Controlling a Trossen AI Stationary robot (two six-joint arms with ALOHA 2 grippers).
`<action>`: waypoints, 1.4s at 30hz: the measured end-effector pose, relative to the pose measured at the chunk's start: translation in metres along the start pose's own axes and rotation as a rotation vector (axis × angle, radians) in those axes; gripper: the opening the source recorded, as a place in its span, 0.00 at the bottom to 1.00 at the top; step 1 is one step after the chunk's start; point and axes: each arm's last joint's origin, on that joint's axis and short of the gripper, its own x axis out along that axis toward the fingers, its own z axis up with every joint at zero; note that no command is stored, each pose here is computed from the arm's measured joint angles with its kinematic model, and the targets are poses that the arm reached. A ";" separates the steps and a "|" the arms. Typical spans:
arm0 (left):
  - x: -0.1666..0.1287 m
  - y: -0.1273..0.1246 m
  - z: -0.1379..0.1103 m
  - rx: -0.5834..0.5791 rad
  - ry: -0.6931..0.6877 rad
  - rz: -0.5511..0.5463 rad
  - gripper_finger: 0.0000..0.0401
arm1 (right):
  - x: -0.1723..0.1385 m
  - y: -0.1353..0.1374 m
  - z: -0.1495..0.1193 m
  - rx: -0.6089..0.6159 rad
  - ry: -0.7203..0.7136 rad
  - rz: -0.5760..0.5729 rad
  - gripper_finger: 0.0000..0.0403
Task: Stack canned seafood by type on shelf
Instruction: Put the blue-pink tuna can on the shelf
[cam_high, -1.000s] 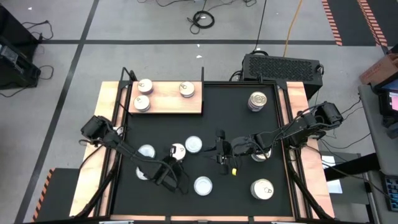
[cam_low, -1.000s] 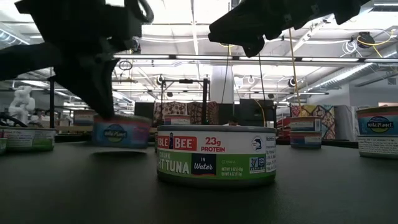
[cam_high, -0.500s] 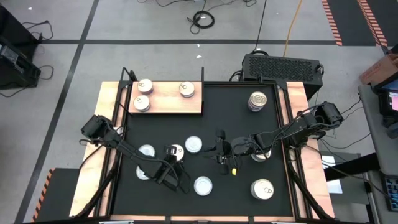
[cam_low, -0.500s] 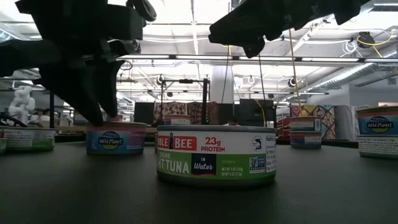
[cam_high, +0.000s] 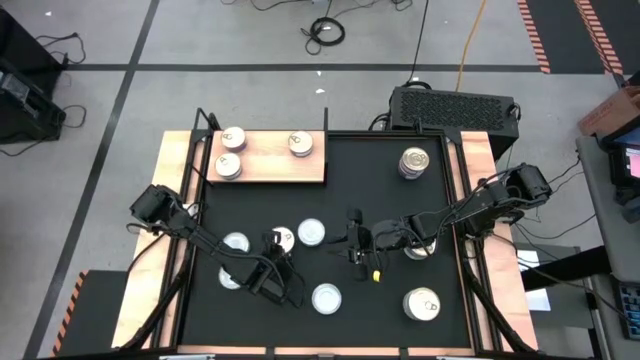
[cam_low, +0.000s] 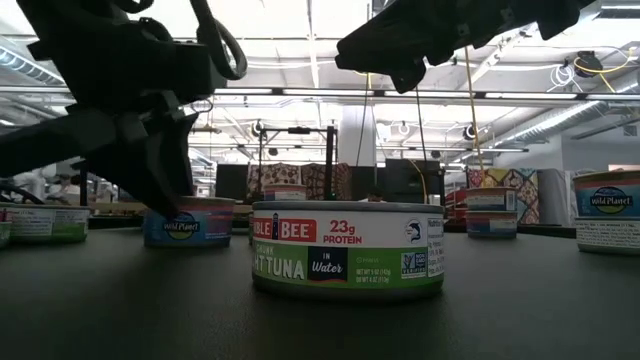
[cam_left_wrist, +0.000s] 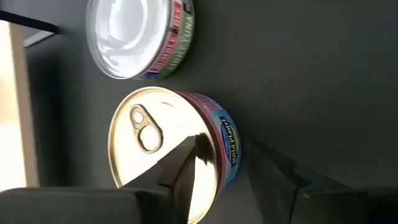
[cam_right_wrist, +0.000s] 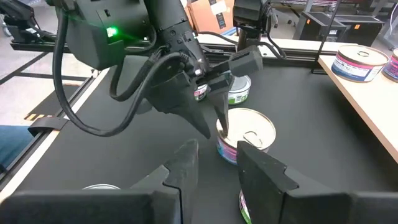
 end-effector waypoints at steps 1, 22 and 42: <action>0.000 0.000 0.000 0.002 -0.005 0.009 0.30 | 0.000 0.000 0.000 0.000 0.000 0.000 0.26; -0.014 0.007 -0.002 0.000 -0.030 0.018 0.00 | 0.000 0.000 0.000 -0.004 0.000 0.000 0.26; -0.020 0.104 0.010 0.010 -0.061 0.111 0.00 | 0.001 -0.003 0.000 -0.012 0.006 -0.014 0.26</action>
